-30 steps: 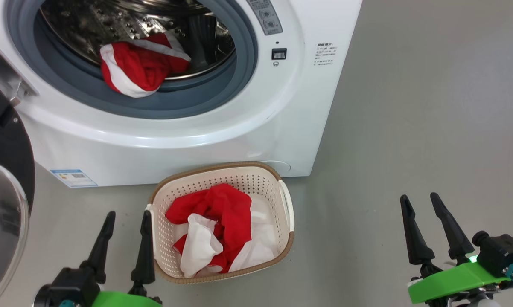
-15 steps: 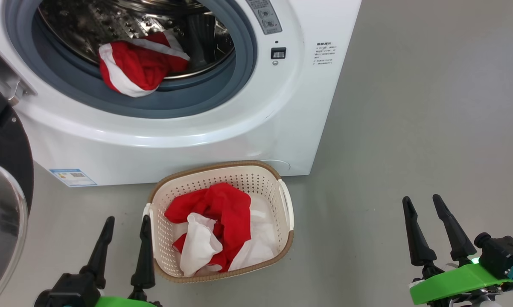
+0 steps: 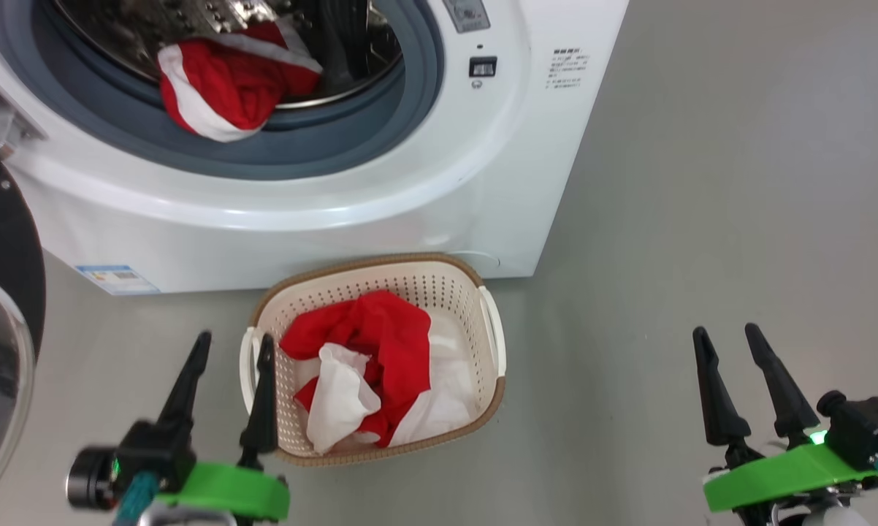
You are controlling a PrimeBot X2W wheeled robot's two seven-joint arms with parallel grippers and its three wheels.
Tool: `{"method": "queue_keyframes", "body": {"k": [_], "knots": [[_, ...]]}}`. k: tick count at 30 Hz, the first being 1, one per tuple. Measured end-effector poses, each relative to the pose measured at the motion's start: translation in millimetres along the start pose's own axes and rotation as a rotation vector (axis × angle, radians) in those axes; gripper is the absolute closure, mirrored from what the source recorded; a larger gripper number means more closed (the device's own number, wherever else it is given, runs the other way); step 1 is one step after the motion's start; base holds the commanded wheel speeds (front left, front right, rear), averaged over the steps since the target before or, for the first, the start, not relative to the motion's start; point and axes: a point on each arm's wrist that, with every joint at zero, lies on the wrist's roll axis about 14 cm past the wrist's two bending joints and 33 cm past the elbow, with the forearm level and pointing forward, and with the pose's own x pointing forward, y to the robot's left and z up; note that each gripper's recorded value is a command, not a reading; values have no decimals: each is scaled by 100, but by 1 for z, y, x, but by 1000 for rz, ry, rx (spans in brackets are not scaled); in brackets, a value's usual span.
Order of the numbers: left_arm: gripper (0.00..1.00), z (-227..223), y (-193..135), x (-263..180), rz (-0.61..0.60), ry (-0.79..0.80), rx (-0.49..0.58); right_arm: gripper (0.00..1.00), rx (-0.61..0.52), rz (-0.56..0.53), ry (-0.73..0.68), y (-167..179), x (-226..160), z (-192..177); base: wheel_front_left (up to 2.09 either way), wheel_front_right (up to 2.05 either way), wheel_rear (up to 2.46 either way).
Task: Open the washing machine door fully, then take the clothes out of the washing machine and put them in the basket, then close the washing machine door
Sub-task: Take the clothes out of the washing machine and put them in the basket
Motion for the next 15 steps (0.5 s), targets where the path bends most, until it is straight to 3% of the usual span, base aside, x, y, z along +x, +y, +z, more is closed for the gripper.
{"method": "queue_keyframes", "body": {"k": [15], "knots": [[0, 10, -25, 115, -93, -41, 143, 0, 5, 4, 23, -1, 41, -16, 0, 0, 0]]}}
